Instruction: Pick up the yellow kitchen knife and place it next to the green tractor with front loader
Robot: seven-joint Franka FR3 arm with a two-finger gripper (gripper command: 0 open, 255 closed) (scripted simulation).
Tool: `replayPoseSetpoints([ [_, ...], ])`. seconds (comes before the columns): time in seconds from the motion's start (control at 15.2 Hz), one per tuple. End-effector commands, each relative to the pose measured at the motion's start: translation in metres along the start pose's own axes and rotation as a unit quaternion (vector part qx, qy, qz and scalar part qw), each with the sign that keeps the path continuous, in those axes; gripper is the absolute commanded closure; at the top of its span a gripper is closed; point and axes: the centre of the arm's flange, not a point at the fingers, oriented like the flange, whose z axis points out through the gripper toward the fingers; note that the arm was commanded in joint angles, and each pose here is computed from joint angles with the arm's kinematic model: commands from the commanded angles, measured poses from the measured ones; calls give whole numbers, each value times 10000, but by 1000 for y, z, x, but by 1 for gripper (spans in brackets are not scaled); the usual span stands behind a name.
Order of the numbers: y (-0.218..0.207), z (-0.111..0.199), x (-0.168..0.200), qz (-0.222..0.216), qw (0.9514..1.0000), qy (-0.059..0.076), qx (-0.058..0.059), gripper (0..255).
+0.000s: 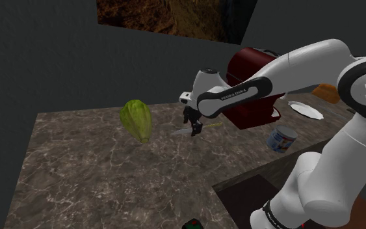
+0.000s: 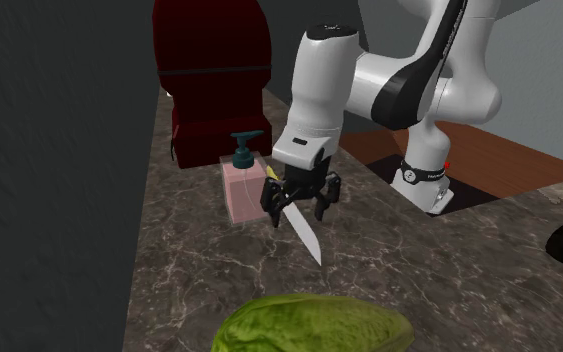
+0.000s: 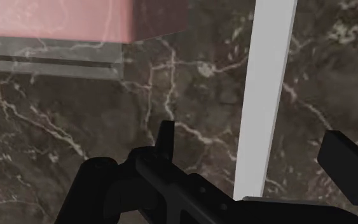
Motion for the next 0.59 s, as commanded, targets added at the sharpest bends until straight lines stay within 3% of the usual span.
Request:
replayPoseSetpoints([
  [0.0, 0, 8, 1, -2, 10000, 1, -3, 0],
  [0.46, 0, 8, 1, -2, 10000, 1, -3, 0],
  [0.53, 0, 8, 1, -2, 10000, 1, -3, 255],
])
